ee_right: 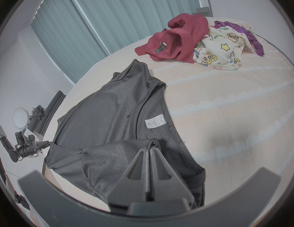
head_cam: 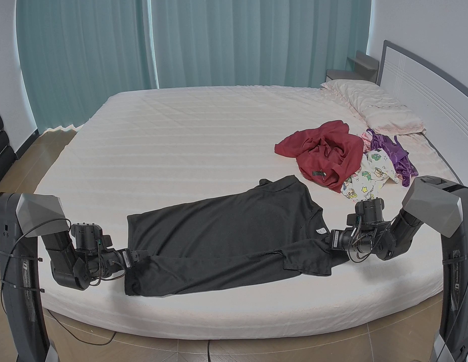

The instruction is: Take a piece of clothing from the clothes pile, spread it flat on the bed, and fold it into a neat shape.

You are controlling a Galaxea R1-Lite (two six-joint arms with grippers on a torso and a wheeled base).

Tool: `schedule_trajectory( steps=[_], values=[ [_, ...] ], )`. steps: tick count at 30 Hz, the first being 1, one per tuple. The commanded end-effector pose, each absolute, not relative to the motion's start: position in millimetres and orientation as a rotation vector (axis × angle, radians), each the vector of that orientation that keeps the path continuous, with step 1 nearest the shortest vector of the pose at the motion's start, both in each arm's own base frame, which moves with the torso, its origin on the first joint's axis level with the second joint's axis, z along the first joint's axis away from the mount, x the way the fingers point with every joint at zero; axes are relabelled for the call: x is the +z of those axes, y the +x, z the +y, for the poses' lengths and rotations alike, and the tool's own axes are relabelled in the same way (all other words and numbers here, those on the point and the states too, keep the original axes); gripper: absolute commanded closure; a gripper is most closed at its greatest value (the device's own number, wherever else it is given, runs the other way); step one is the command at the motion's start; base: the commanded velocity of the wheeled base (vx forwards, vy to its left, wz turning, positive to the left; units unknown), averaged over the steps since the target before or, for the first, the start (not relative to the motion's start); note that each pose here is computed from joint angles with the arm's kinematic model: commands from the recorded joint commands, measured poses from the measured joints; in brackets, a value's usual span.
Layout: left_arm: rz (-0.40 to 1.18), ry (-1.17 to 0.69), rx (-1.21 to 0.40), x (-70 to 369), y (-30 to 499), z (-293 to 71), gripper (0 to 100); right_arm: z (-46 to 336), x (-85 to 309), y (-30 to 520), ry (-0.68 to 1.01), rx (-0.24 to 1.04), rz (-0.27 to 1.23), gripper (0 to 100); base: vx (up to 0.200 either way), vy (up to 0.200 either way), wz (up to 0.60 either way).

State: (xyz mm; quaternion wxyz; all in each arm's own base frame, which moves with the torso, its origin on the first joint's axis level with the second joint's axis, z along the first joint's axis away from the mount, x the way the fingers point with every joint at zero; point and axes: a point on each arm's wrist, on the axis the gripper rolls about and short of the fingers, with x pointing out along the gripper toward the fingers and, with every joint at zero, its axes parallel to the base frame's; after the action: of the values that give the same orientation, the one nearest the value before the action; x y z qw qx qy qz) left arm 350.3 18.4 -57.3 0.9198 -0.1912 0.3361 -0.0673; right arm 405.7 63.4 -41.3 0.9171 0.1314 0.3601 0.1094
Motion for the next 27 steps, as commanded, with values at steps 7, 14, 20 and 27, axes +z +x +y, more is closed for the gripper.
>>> schedule_trajectory(
  steps=[7,14,20,27],
  values=[
    [0.702,-0.399,-0.124,-60,348,20,100,63,-42,407,0.269,0.224,0.738,100,0.000,0.000,0.00],
    [0.684,-0.410,-0.083,-55,345,34,100,64,-36,410,0.261,0.231,0.697,100,0.000,0.000,0.00],
    [0.674,-0.418,-0.060,-51,338,41,100,65,-35,414,0.259,0.240,0.634,100,0.000,0.000,0.00],
    [0.667,-0.433,0.013,-55,333,45,100,66,-31,425,0.259,0.239,0.593,100,0.000,0.000,0.00]
  ],
)
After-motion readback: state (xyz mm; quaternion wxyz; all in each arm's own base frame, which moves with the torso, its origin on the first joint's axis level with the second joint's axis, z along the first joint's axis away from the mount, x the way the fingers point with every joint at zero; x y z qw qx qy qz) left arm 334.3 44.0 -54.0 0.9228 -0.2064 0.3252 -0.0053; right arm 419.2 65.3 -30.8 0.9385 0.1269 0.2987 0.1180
